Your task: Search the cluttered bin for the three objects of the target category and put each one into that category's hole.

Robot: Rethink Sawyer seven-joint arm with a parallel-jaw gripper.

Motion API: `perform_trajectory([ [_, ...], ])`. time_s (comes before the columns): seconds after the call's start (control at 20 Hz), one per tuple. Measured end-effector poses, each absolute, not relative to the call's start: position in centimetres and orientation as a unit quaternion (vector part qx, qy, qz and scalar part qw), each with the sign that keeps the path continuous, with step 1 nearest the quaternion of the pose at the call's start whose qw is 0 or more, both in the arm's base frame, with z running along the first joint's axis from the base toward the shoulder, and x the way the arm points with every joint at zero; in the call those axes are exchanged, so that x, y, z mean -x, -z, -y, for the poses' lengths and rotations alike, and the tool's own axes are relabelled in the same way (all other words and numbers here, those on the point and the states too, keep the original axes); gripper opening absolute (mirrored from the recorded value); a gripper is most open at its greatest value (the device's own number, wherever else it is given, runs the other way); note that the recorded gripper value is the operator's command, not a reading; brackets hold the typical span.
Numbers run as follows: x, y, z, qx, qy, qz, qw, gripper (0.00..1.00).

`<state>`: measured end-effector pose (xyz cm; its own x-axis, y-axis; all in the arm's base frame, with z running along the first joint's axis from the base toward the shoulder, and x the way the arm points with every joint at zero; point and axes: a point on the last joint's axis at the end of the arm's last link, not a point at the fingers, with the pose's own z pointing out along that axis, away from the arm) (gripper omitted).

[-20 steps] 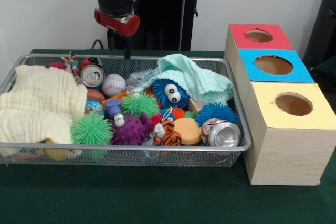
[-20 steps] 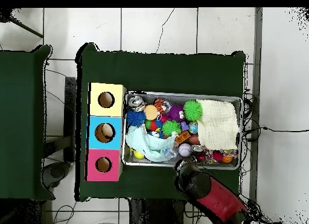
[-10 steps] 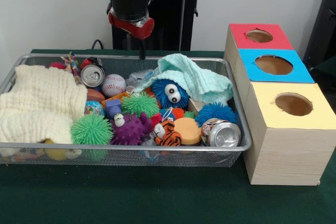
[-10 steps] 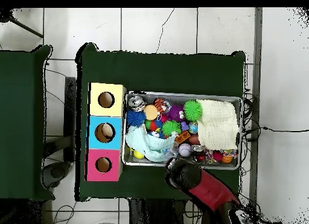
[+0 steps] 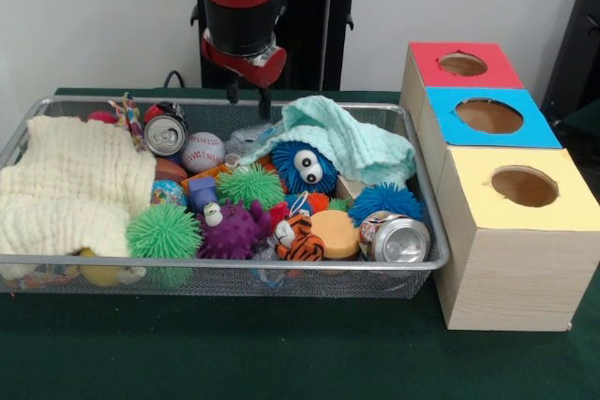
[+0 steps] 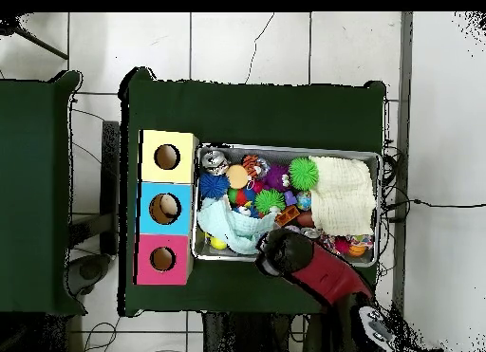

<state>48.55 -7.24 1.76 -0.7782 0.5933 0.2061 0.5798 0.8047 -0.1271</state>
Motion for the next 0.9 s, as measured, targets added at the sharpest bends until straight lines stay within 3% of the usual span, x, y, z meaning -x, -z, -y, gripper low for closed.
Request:
perform_trajectory([
  [0.9,-53.2,-3.2,11.0,0.325,-0.039,0.940,0.095,1.00],
])
